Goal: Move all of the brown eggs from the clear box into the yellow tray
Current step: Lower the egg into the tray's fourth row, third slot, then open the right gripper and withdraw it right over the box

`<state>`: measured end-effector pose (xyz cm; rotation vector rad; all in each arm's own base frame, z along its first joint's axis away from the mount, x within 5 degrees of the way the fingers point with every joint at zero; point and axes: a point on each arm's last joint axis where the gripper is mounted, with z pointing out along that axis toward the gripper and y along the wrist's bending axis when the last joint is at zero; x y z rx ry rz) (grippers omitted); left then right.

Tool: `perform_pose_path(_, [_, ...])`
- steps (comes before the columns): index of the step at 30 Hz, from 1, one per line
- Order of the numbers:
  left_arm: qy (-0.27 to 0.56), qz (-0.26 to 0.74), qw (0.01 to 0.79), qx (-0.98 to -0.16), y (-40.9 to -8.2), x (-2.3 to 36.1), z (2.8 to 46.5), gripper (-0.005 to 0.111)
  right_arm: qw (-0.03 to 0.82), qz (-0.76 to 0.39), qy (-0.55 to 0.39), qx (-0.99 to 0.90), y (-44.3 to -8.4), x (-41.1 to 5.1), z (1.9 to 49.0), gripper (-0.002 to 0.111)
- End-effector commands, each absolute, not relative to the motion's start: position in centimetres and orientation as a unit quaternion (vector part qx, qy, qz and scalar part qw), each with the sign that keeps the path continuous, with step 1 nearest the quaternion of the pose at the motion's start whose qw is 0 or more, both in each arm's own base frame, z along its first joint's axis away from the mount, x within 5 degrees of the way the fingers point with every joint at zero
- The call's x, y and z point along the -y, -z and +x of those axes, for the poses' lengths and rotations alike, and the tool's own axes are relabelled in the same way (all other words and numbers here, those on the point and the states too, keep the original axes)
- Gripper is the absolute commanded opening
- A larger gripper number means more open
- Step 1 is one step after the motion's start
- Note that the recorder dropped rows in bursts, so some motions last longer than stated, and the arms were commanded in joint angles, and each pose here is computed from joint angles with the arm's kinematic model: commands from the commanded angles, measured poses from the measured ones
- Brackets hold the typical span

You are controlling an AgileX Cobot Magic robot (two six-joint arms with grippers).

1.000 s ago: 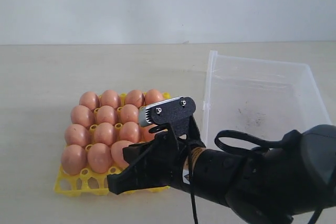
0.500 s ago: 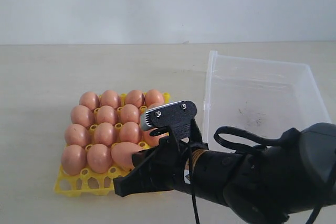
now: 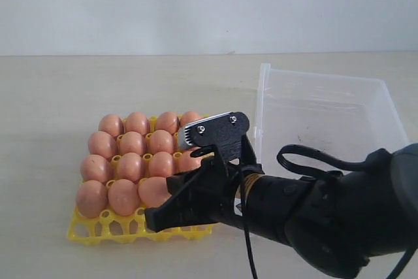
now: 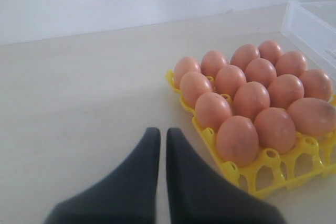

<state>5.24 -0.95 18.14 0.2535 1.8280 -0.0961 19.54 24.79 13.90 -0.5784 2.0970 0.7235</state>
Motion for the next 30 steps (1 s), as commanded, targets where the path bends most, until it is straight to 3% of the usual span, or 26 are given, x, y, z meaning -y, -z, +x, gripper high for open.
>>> perform_pose_path(1, [0.045, 0.109, 0.604, -0.788, -18.1, 1.0, 5.2, 0.004, 0.396, -0.227, -0.266, -0.849, -12.7, -24.3, 20.1, 0.0])
perform_pose_path(11, [0.045, 0.109, 0.604, -0.788, -18.1, 1.0, 5.2, 0.004, 0.366, -0.238, -0.248, -0.865, -11.0, -24.5, 20.1, 0.0])
perform_pose_path(18, [0.045, 0.109, 0.604, -0.788, -18.1, 1.0, 5.2, 0.004, 0.414, -0.242, -0.282, -0.831, -14.8, -25.0, 19.8, 0.0])
perform_pose_path(27, [0.045, 0.109, 0.604, -0.788, -18.1, 1.0, 5.2, 0.004, 0.353, -0.257, -0.251, -0.864, -11.1, -26.4, 19.9, 0.0])
perform_pose_path(30, [0.045, 0.109, 0.604, -0.788, -18.1, 1.0, 5.2, 0.004, 0.4, -0.257, -0.283, -0.833, -12.4, -25.8, 19.0, 0.0])
